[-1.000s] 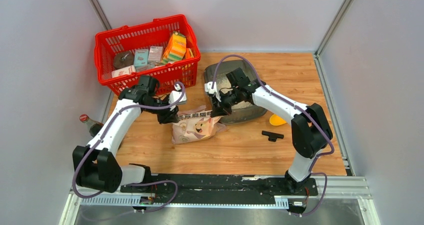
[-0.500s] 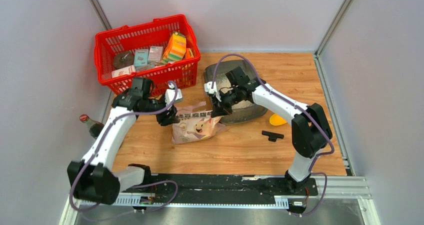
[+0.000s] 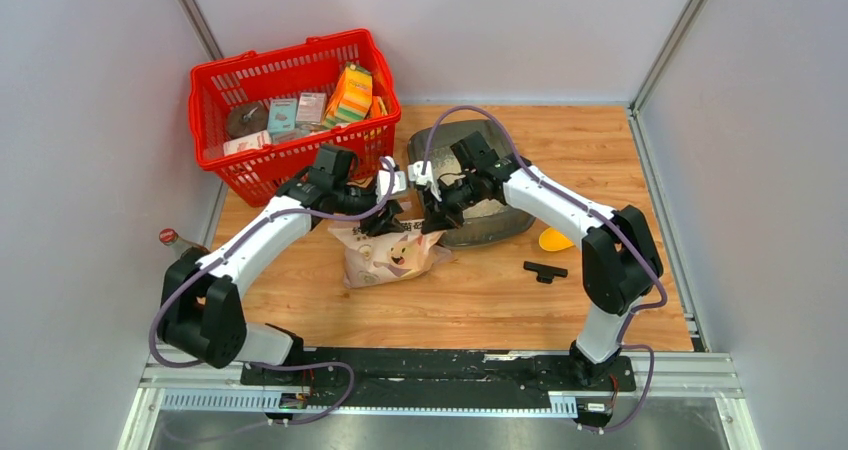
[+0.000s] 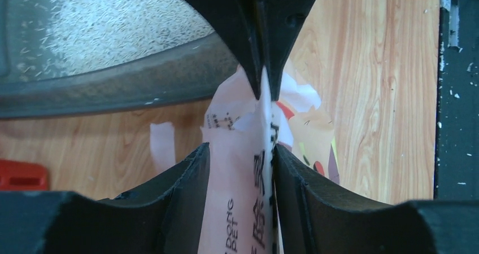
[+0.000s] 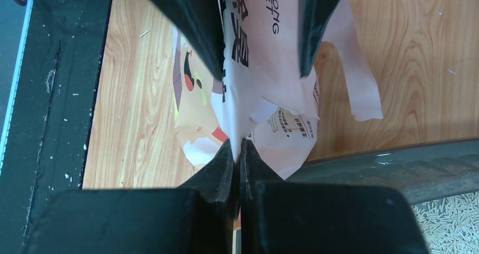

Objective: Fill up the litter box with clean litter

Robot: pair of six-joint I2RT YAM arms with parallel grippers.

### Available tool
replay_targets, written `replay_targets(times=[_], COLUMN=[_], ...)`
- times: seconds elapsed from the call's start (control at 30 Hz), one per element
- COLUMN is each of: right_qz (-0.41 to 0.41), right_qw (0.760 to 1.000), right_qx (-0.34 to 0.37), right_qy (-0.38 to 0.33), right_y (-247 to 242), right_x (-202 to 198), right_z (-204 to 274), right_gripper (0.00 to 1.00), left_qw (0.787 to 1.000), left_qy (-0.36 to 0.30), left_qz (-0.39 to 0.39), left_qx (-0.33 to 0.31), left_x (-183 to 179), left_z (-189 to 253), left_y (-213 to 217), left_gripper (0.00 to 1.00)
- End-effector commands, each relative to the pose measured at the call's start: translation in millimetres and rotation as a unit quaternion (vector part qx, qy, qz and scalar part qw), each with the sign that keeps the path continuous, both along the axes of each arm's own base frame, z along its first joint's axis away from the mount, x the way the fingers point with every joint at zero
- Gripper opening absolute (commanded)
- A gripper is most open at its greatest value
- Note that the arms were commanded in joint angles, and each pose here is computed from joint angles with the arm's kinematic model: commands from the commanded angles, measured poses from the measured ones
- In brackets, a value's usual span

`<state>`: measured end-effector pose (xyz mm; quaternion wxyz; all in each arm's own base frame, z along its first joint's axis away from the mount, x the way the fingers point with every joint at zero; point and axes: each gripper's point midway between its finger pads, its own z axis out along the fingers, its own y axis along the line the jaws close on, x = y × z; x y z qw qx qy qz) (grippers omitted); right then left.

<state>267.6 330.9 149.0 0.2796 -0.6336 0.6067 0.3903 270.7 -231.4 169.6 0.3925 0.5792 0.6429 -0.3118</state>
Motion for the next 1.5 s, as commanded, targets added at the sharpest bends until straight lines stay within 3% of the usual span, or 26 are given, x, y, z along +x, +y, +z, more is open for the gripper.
replay_targets(times=[0.0, 0.17, 0.27, 0.3, 0.37, 0.4, 0.43, 0.5, 0.53, 0.6, 0.67, 0.77, 0.8, 0.83, 0.93, 1.1, 1.4, 1.47], right_qz=[-0.016, -0.025, -0.038, -0.048, -0.069, -0.077, -0.1, -0.129, -0.16, -0.18, -0.193, -0.185, -0.177, -0.189, -0.189, -0.157, -0.136, -0.143], right_qw=[0.999, 0.999, 0.999, 0.998, 0.997, 0.997, 0.995, 0.991, 0.987, 0.983, 0.978, 0.964, 0.962, 0.951, 0.935, 0.923, 0.913, 0.908], right_qx=[0.029, 0.033, 0.032, 0.03, 0.029, 0.029, 0.026, 0.028, 0.013, -0.001, -0.061, -0.148, -0.179, -0.193, -0.233, -0.263, -0.306, -0.309], right_qy=[-0.029, -0.02, -0.01, -0.001, -0.001, -0.003, -0.007, -0.018, -0.014, -0.034, -0.056, -0.121, -0.105, -0.148, -0.187, -0.232, -0.233, -0.244], right_y=[8, 11, 11, 10, 1, -6, -21, -47, -73, -103, -144, -191, -204, -216, -240, -257, -271, -272], right_x=[23, 25, 27, 28, 34, 36, 45, 45, 52, 46, 38, 11, -10, -12, -31, -46, -59, -52], right_z=[26, 26, 26, 26, 33, 39, 45, 70, 71, 83, 68, 37, 6, 8, -23, -53, -90, -91], right_gripper=[0.0, 0.0, 0.01, 0.07, 0.17, 0.33, 0.41, 0.55, 0.57, 0.59, 0.59, 0.6, 0.6, 0.6, 0.6, 0.56, 0.5, 0.44], left_qw=[0.997, 0.997, 0.997, 0.996, 0.997, 0.997, 0.997, 0.998, 0.998, 0.998, 0.998, 0.997, 0.997, 0.997, 0.996, 0.996, 0.996, 0.996], left_qy=[-0.034, -0.008, 0.006, 0.011, 0.024, 0.024, 0.023, 0.02, 0.02, 0.02, 0.031, 0.045, 0.047, 0.05, 0.054, 0.06, 0.063, 0.064], left_qz=[-0.045, -0.058, -0.063, -0.065, -0.062, -0.056, -0.052, -0.047, -0.045, -0.041, -0.031, -0.021, -0.019, -0.017, -0.012, -0.008, -0.004, -0.004], left_qx=[-0.043, -0.05, -0.052, -0.052, -0.047, -0.043, -0.043, -0.04, -0.041, -0.046, -0.052, -0.059, -0.06, -0.061, -0.066, -0.065, -0.061, -0.06], left_x=[5, 0, -5, -6, -8, -7, -7, -7, -7, -6, -4, -3, -2, -2, -1, 0, 3, 2], left_z=[29, 19, 13, 11, 3, 1, 2, 2, 4, 8, 10, 12, 12, 13, 16, 17, 15, 14], left_y=[-29, -45, -50, -52, -50, -49, -48, -47, -47, -48, -50, -52, -52, -52, -54, -54, -54, -54], left_gripper=[0.52, 0.44, 0.2, 0.09, 0.01, 0.0, 0.0, 0.0, 0.0, 0.0, 0.0, 0.0, 0.0, 0.0, 0.0, 0.0, 0.0, 0.0])
